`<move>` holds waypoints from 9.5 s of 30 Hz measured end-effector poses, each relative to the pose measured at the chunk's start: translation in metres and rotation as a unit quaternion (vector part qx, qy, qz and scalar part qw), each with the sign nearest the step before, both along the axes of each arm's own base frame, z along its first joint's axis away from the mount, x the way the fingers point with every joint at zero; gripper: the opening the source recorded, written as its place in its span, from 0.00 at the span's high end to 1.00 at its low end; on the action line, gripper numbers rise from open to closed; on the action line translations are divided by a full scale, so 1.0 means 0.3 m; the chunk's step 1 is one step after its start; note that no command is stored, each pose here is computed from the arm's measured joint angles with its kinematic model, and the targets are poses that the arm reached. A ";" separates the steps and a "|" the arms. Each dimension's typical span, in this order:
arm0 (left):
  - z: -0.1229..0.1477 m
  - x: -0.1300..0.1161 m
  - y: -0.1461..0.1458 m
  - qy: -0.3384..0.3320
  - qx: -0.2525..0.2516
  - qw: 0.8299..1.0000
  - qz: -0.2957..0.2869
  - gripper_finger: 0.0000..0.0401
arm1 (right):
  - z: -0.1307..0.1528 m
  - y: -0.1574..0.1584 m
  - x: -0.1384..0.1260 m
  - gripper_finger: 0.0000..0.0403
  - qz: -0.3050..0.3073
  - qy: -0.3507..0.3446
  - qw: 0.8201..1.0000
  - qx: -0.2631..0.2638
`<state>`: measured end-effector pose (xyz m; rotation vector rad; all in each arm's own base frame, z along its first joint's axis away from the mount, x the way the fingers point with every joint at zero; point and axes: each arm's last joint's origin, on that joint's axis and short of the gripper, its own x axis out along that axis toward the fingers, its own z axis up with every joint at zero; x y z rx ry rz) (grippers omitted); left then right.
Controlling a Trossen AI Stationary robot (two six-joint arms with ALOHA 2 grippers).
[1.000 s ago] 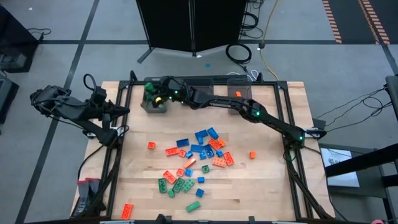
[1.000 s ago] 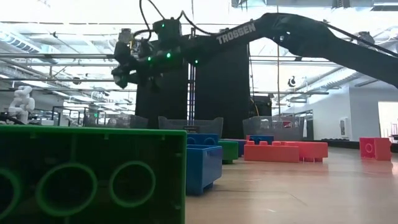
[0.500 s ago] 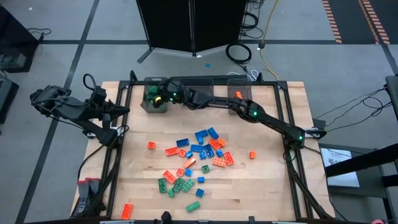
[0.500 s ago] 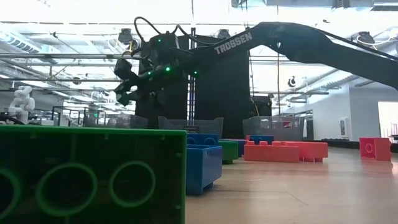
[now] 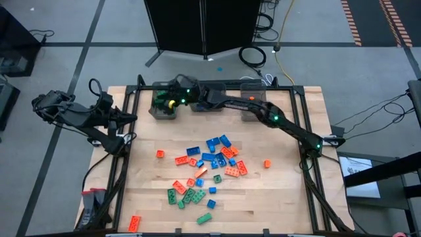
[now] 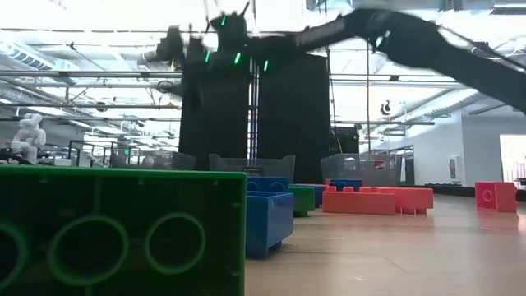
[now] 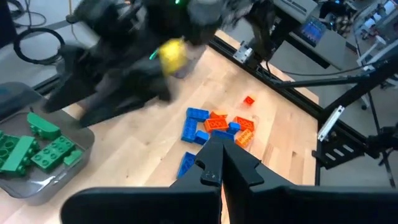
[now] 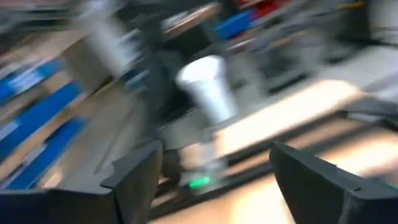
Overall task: Sort blocks
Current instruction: Put the green game piece into the left black bin
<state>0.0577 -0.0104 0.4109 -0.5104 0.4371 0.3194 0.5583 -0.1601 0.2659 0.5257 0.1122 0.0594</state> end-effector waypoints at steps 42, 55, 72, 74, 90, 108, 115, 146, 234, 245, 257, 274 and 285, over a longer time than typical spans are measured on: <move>-0.001 0.000 -0.004 0.008 0.008 1.000 -0.027 1.00 | -0.384 0.911 -0.446 0.35 0.243 0.508 0.800 -0.208; 0.000 0.000 -0.002 0.005 0.014 1.000 -0.017 1.00 | -0.427 0.841 -0.454 0.79 0.205 0.528 0.808 -0.166; -0.013 0.013 -0.007 0.014 0.022 1.000 -0.013 1.00 | 0.090 0.582 -0.581 0.79 -0.091 0.487 0.819 -0.289; -0.020 0.022 -0.010 0.016 0.027 0.999 -0.012 1.00 | 0.141 0.483 -0.669 0.79 -0.151 0.476 0.828 -0.254; -0.058 0.049 -0.022 0.026 0.037 0.999 -0.002 1.00 | 0.102 0.069 -0.502 0.79 -0.244 0.112 0.959 -0.090; -0.059 0.049 -0.019 0.025 0.047 0.999 0.011 1.00 | -0.149 -0.078 -0.020 0.75 -0.161 0.075 0.984 -0.008; -0.058 0.075 -0.014 0.024 0.128 0.988 0.087 1.00 | -0.152 -0.082 -0.020 0.31 -0.159 0.078 0.984 -0.022; -0.312 0.156 -0.009 0.132 0.122 0.970 0.166 1.00 | -0.079 -0.009 -0.043 0.29 -0.003 0.162 0.984 -0.070; -0.260 0.083 0.003 0.124 0.091 0.984 0.085 1.00 | -0.348 1.018 -0.288 0.93 0.220 0.385 0.841 -0.310; -0.260 0.083 0.003 0.125 0.092 0.984 0.083 1.00 | -0.202 1.027 -0.238 0.69 0.278 0.291 0.821 -0.406; -0.261 0.080 0.003 0.126 0.092 0.984 0.082 1.00 | -0.332 1.048 -0.213 0.39 0.308 0.304 0.807 -0.401; -0.265 0.076 0.005 0.135 0.095 0.983 0.081 1.00 | -0.375 1.096 -0.277 0.56 0.311 0.411 0.801 -0.304; -0.265 0.075 0.005 0.137 0.096 0.983 0.081 1.00 | -0.295 1.135 -0.289 0.55 0.322 0.394 0.797 -0.325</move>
